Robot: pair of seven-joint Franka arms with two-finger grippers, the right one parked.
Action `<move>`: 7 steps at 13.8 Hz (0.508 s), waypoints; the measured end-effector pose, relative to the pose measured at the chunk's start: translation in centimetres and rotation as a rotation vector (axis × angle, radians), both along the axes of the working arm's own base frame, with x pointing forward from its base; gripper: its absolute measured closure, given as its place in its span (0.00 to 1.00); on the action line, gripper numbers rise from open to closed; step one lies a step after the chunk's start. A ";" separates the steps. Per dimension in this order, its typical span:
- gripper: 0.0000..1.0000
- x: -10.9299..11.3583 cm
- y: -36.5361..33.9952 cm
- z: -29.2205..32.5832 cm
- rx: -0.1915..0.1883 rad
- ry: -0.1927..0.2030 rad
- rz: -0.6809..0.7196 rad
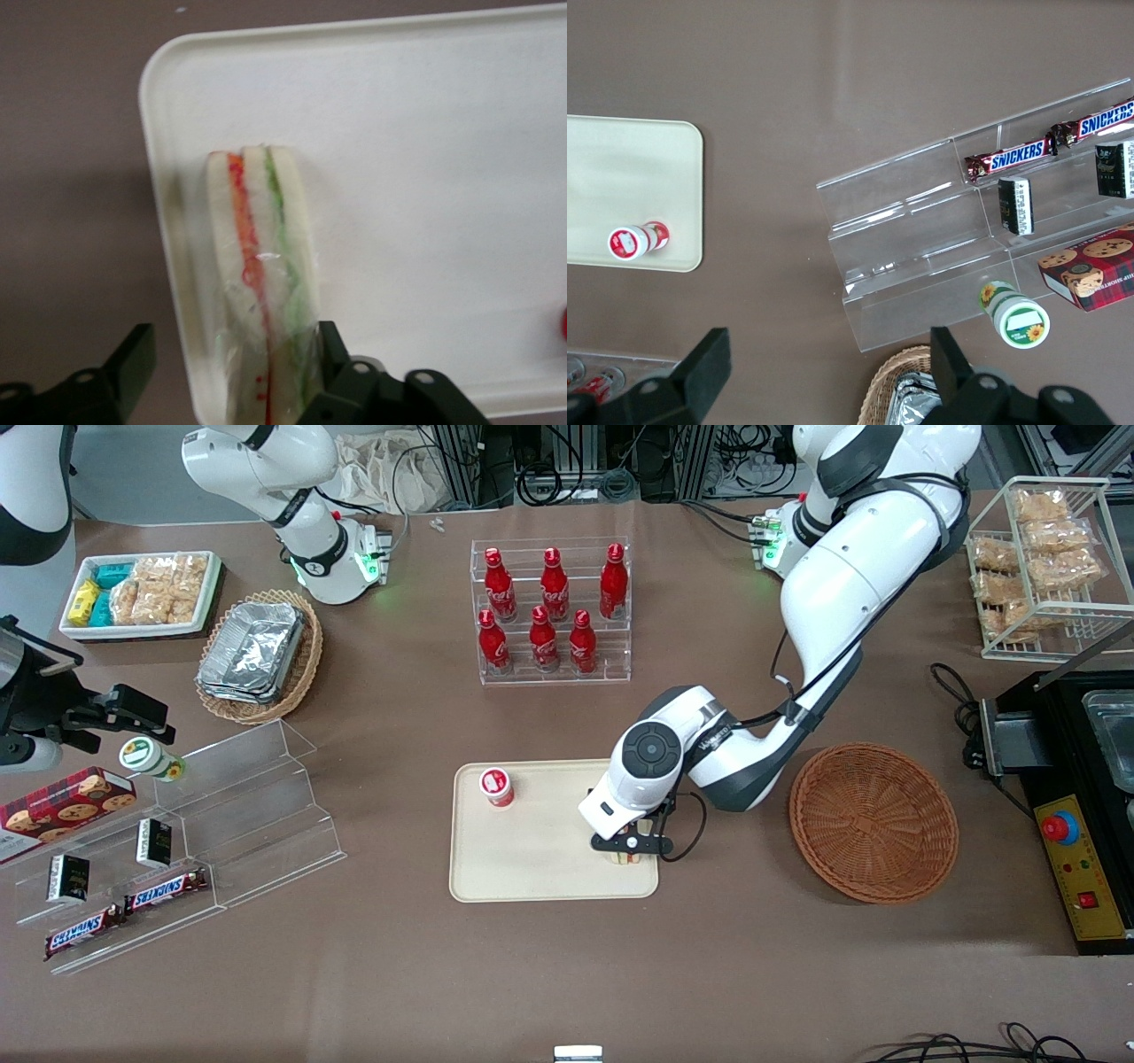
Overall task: Place sandwich from basket to tray
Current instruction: 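Carry the sandwich over the cream tray and lower it, then open the left gripper to release the sandwich on the tray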
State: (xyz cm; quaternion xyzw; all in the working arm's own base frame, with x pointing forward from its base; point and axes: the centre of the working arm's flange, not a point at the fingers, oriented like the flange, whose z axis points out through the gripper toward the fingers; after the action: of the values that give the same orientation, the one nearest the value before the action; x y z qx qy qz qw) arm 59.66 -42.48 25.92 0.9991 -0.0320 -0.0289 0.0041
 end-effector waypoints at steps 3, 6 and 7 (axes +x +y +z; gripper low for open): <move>0.00 0.0 2.2 6.4 0.059 0.052 -0.005; 0.00 1.3 8.6 15.0 0.012 0.112 -0.021; 0.00 1.6 10.9 17.1 0.019 0.116 -0.021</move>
State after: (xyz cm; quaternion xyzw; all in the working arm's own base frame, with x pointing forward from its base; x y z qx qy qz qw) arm 61.30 -31.55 43.00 0.9953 -0.0419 -0.0870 -0.0037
